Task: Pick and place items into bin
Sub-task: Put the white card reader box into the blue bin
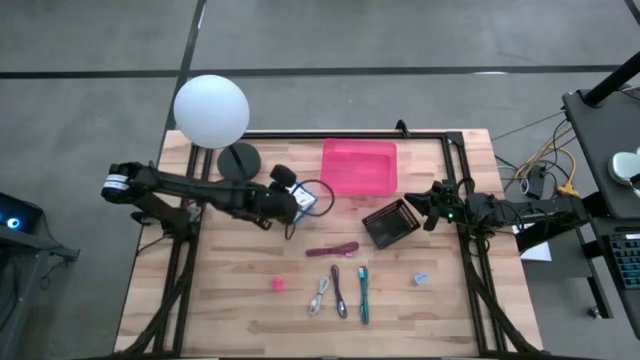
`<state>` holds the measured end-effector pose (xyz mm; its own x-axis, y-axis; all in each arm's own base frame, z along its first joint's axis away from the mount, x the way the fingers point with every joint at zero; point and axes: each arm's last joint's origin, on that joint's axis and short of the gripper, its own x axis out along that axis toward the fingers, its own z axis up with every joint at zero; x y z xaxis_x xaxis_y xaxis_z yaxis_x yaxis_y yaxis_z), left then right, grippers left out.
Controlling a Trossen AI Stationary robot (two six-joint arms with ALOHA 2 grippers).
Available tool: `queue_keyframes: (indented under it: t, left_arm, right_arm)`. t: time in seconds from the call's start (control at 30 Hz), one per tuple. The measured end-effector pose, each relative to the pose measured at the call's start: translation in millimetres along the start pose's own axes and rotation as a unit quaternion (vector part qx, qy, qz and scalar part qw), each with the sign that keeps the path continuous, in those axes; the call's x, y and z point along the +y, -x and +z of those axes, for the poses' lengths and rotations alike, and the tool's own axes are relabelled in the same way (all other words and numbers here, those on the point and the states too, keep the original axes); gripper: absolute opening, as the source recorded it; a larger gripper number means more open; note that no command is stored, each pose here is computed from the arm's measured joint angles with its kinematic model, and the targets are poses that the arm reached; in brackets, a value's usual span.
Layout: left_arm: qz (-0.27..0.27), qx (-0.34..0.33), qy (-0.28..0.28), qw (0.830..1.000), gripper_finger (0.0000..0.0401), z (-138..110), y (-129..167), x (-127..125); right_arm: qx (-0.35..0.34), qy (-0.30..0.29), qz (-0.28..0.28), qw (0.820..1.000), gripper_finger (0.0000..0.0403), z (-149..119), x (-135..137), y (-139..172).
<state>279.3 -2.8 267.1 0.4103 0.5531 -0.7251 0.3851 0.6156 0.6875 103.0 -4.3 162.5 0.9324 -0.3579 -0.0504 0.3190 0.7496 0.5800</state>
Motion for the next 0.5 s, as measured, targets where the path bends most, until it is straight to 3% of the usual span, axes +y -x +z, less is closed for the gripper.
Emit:
queue_keyframes:
  t: [0.27,0.5]
  left_arm:
    - [0.003,0.01,-0.071,0.997,0.0019,-6.7,-21.5,-5.5]
    - [0.006,0.019,-0.059,0.998,0.0019,-15.2,-38.9,-12.6]
  right_arm:
    - [0.009,0.005,-0.007,1.0,0.0009,-2.0,-0.6,-1.5]
    - [0.025,0.013,-0.02,0.999,0.0009,-5.6,-1.9,-4.0]
